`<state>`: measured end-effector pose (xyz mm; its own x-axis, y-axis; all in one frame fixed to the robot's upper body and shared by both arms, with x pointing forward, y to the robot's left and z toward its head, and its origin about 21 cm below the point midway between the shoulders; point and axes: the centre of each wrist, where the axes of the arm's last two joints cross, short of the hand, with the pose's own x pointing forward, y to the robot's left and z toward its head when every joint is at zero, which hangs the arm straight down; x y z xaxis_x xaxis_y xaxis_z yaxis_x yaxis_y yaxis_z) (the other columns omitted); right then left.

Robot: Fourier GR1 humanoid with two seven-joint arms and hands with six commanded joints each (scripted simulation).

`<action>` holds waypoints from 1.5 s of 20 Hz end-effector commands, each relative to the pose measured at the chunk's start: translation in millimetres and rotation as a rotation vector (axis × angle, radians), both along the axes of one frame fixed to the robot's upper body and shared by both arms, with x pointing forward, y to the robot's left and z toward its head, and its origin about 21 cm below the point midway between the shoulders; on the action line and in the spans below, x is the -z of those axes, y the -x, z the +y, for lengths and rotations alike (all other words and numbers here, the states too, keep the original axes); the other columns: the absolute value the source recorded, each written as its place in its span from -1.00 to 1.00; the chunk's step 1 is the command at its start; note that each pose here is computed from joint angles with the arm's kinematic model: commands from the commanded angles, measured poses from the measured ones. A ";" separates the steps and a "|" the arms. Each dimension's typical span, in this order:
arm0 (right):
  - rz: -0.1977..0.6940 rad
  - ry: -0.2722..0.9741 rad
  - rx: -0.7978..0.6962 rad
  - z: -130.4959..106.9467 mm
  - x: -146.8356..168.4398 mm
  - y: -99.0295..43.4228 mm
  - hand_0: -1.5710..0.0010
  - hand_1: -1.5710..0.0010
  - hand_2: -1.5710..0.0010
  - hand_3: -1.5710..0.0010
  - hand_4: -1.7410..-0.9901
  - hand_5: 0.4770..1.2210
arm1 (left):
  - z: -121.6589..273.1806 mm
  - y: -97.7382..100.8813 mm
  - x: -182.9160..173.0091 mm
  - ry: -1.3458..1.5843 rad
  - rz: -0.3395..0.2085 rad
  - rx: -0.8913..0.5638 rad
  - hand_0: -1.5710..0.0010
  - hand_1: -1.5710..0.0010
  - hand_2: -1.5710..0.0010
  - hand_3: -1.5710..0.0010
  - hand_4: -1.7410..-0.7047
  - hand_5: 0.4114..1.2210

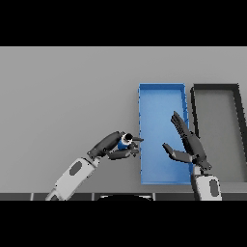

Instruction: Pick up the blue pipe and place it into the blue bin.

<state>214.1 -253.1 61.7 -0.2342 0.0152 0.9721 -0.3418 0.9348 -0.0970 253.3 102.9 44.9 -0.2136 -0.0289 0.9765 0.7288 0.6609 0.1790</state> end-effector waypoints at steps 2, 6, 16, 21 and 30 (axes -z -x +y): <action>-0.007 0.007 -0.130 -3.8 -25.5 -1.0 1.00 1.00 1.00 1.00 0.22 -0.84 | 0.2 1.4 3.7 -0.012 -0.001 0.006 -1.00 -1.00 -1.00 -0.90 -1.00 1.00; -0.007 0.098 -0.342 15.5 -68.0 -12.4 1.00 1.00 1.00 1.00 0.14 -0.94 | -1.1 0.8 0.1 -0.008 -0.016 0.009 -1.00 -1.00 -1.00 -0.89 -1.00 1.00; -0.049 0.253 -0.628 84.2 -97.3 -41.0 1.00 1.00 1.00 1.00 0.35 -0.86 | 0.2 -1.7 1.9 0.013 -0.019 0.045 -1.00 -1.00 -1.00 -0.93 -1.00 1.00; -0.047 0.275 -0.694 118.1 -99.3 -50.2 1.00 1.00 1.00 1.00 0.39 -0.91 | 1.3 -2.6 4.0 -0.015 -0.028 0.044 -1.00 -1.00 -1.00 -0.96 -1.00 1.00; -0.052 0.272 -0.857 152.4 -106.4 -66.3 -0.31 -0.29 -0.32 -0.11 -0.44 -0.65 | 4.5 -2.8 -2.2 -0.178 -0.037 0.042 -0.19 -0.12 -0.10 0.01 -0.68 1.00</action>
